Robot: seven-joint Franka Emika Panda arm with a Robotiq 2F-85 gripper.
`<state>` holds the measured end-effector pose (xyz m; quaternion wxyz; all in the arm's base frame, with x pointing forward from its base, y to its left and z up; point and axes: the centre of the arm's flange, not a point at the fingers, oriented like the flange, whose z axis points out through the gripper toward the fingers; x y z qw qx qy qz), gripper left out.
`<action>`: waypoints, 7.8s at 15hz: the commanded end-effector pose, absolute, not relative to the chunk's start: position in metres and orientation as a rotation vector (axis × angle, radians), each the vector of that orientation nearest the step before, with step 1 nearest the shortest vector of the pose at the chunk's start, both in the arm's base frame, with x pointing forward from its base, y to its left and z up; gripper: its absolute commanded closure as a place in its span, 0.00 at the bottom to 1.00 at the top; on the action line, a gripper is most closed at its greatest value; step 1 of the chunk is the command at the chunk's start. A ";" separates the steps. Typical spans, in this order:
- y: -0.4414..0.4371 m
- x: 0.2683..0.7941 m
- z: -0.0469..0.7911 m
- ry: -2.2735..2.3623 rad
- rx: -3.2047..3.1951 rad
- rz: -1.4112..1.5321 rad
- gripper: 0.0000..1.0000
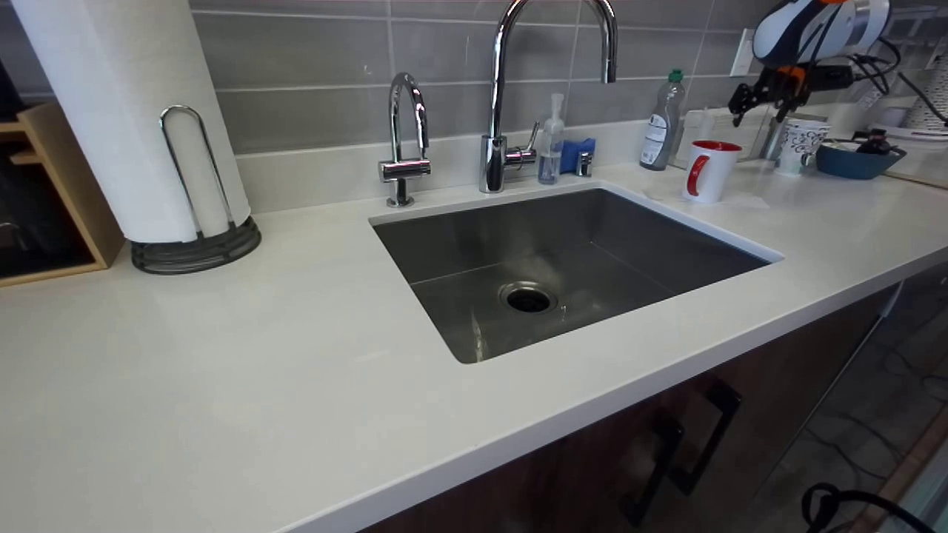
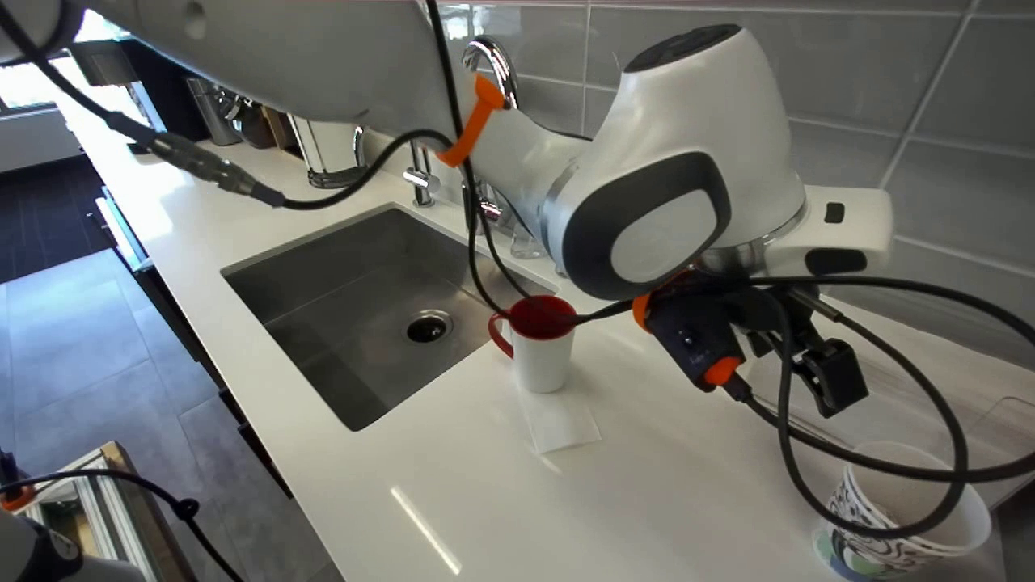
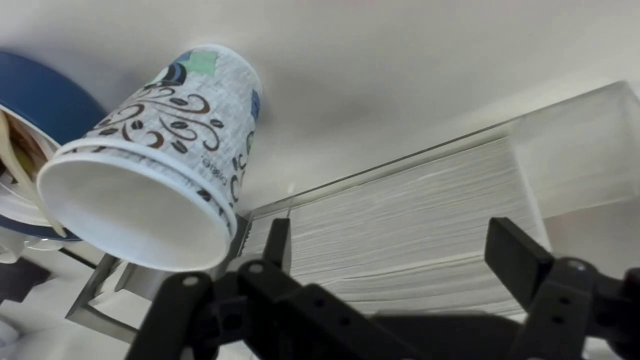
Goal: Move the two paper cups to the left and then unstuck the paper cups
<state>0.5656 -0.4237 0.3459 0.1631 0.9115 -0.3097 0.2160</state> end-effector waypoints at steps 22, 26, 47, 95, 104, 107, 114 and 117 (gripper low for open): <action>-0.455 0.577 0.341 -0.999 2.404 0.444 0.58; -0.439 0.572 0.347 -0.996 2.426 0.424 0.90; -0.350 0.546 0.397 -0.778 2.921 0.249 0.99; -0.313 0.589 0.375 -0.715 2.928 0.631 0.99; -0.304 0.589 0.364 -0.677 2.947 0.595 0.64; -0.304 0.586 0.370 -0.680 2.950 0.570 0.43; -0.304 0.582 0.383 -0.681 2.952 0.580 0.38; -0.305 0.582 0.381 -0.682 2.970 0.547 0.51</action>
